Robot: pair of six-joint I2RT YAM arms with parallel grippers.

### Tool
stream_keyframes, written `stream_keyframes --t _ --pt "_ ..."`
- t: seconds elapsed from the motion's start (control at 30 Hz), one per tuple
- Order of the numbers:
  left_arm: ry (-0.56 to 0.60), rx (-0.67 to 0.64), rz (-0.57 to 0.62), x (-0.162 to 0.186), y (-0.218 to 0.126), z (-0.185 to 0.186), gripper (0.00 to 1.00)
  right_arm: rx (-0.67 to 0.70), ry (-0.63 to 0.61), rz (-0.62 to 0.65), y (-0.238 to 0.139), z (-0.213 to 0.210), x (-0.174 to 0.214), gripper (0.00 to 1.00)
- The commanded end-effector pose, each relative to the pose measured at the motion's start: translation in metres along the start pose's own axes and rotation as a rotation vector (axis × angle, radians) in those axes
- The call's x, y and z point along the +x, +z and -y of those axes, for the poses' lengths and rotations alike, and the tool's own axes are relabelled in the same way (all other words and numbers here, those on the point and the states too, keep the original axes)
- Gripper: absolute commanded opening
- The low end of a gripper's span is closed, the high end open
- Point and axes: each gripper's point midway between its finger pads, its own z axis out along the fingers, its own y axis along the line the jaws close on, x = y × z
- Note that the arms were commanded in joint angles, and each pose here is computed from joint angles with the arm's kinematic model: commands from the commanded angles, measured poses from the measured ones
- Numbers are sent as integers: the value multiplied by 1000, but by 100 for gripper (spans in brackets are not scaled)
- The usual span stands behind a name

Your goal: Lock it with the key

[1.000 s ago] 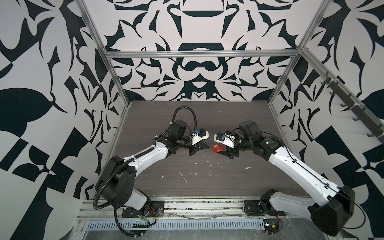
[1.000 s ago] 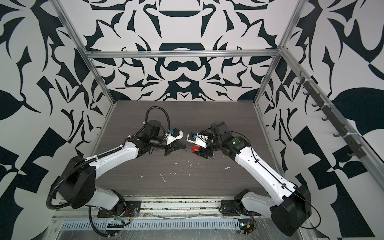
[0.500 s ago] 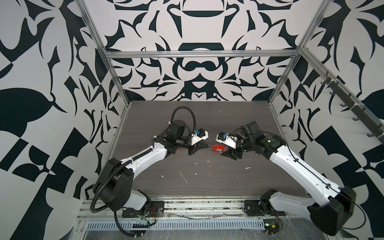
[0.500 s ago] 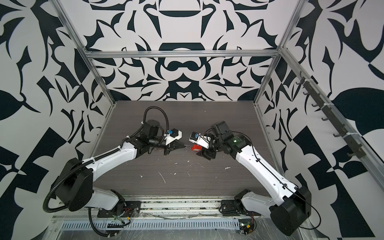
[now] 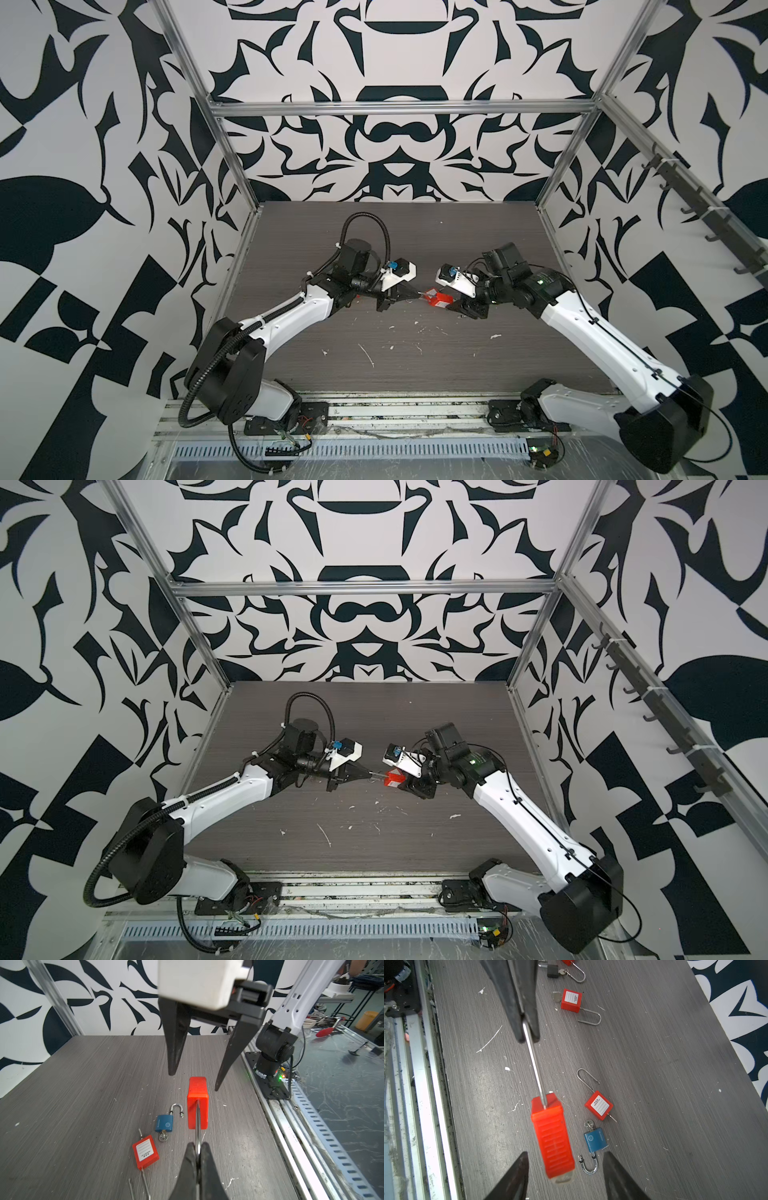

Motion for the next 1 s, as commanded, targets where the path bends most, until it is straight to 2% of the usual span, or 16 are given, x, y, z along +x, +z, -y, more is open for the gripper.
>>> stream_keyframes --t 0.0,0.27,0.3,0.37,0.67,0.97 --pt "67 41 63 -25 -5 11 0 -17 -24 48 -5 -4 -9 59" --pt "76 57 67 -25 -3 17 0 -130 -27 123 -6 -23 -21 51" --pt "76 58 66 -25 -3 17 0 -146 -30 136 -7 -26 -23 47" --pt "84 60 72 -28 -4 18 0 -150 -35 151 -8 -28 -24 41" --pt "75 86 97 -38 -5 21 0 -194 -52 136 -12 -34 -26 28" --pt "13 108 102 -39 -2 18 0 -165 -133 200 -17 -25 -46 18"
